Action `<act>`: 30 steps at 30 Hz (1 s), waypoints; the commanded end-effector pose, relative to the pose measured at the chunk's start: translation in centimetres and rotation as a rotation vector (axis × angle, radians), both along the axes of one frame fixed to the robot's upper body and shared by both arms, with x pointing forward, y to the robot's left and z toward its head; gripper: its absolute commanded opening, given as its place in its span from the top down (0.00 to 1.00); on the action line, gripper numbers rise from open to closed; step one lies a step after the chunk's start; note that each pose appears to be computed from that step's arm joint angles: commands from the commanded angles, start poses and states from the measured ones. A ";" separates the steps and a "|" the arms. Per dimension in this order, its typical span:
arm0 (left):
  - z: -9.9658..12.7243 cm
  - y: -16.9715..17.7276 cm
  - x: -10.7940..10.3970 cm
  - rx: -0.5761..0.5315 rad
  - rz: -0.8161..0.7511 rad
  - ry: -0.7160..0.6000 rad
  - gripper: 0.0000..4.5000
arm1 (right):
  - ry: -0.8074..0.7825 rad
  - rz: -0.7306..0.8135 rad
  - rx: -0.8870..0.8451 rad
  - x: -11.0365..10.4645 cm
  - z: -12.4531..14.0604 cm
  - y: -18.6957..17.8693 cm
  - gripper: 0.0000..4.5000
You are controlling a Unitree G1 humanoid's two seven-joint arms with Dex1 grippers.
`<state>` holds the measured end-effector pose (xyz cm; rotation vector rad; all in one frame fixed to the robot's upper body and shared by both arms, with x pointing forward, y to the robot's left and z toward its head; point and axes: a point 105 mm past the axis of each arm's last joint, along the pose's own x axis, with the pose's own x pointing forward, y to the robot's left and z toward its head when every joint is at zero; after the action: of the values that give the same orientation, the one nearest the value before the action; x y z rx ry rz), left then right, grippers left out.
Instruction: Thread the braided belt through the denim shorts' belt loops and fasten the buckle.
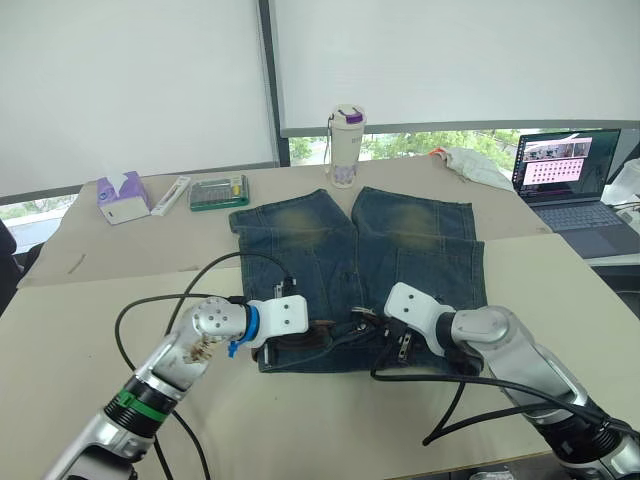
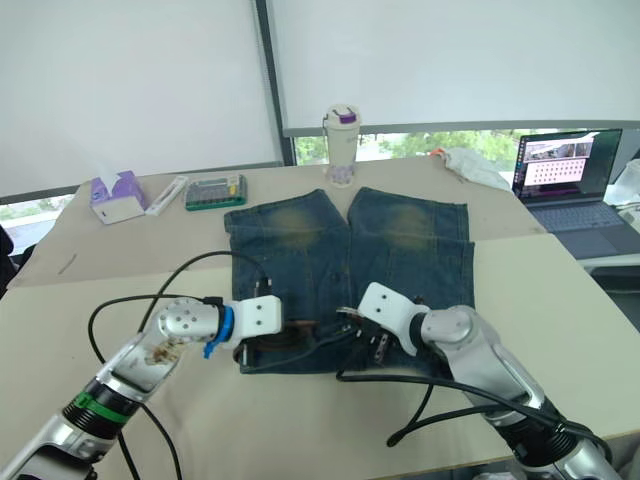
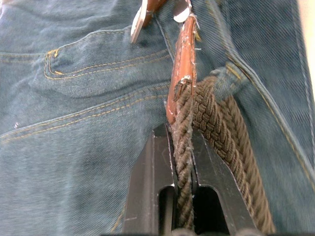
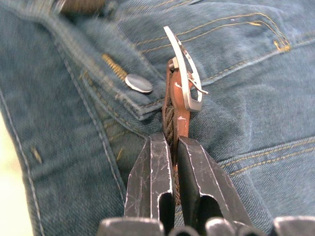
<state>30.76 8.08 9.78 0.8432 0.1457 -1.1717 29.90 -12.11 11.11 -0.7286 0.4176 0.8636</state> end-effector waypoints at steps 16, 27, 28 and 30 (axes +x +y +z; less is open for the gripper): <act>1.1 -3.2 2.3 -0.174 0.165 -0.046 1.00 | -0.067 0.032 0.083 0.2 2.6 2.3 0.99; 1.3 -1.6 2.9 -0.189 0.232 -0.053 1.00 | -0.055 0.008 0.076 0.5 2.3 1.8 0.99; 1.2 -1.6 3.0 -0.187 0.233 -0.053 1.00 | -0.056 0.010 0.076 0.5 2.3 1.8 0.99; 0.9 -1.8 3.0 -0.182 0.229 -0.052 1.00 | -0.058 0.017 0.077 0.4 2.4 2.0 0.99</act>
<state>33.53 6.20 10.25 0.6742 0.1113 -0.9513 30.31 -10.89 12.29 -0.6814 0.3785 0.8494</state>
